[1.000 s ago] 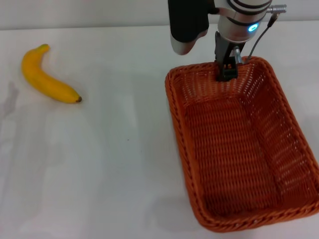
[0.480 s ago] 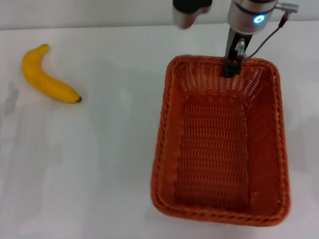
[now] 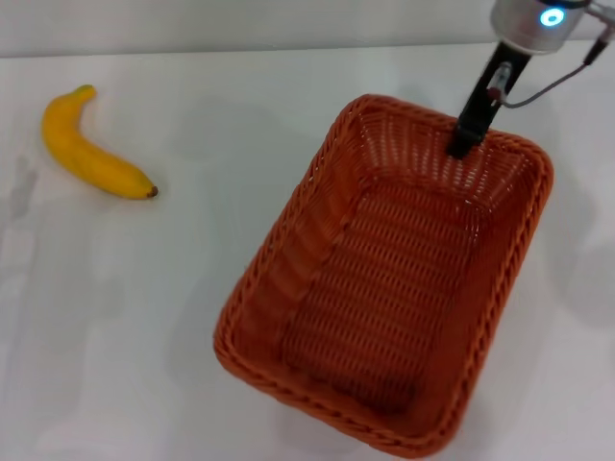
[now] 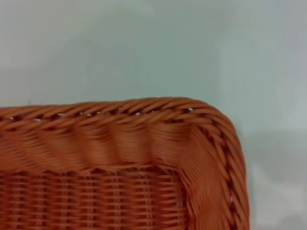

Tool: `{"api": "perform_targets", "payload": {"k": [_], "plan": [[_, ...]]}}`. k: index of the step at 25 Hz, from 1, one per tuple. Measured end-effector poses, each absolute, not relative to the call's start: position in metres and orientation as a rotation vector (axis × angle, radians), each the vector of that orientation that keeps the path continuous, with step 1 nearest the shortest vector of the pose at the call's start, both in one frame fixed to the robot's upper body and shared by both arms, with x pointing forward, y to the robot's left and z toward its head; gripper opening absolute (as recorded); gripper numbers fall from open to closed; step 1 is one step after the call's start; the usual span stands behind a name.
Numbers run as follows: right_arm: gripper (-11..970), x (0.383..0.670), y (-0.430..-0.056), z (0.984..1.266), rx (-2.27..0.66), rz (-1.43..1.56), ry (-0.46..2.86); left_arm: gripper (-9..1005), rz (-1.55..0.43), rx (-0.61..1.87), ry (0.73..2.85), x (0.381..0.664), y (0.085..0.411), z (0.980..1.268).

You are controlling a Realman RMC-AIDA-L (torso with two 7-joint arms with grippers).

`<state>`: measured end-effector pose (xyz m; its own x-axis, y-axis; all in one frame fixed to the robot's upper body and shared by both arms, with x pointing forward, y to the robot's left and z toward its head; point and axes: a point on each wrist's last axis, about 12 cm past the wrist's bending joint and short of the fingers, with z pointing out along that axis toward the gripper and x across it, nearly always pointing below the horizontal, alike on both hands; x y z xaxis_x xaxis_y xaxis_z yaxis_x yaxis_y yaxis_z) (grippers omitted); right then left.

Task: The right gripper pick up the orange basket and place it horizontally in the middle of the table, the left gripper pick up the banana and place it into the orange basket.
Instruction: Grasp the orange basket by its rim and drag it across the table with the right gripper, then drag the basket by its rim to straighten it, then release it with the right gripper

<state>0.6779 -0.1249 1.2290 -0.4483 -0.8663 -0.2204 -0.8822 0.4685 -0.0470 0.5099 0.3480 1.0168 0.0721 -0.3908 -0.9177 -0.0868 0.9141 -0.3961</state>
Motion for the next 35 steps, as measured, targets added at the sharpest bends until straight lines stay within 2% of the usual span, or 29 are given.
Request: {"api": "perform_targets", "payload": {"k": [8, 22, 26, 35], "plan": [[179, 0.680, -0.172, 1.238, -1.216, 0.339, 2.589, 880, -0.245, -0.380, 1.488, 0.514, 0.346, 1.019], [175, 0.664, -0.260, 1.230, -0.694, 0.820, 2.568, 880, -0.263, -0.363, 1.476, 0.526, 0.340, 1.025], [176, 0.656, -0.288, 1.220, -0.538, 0.890, 2.553, 880, -0.264, -0.364, 1.475, 0.529, 0.340, 1.026], [200, 0.634, -0.321, 1.196, -0.250, 1.055, 2.502, 880, -0.260, -0.355, 1.465, 0.533, 0.341, 1.030]]}}
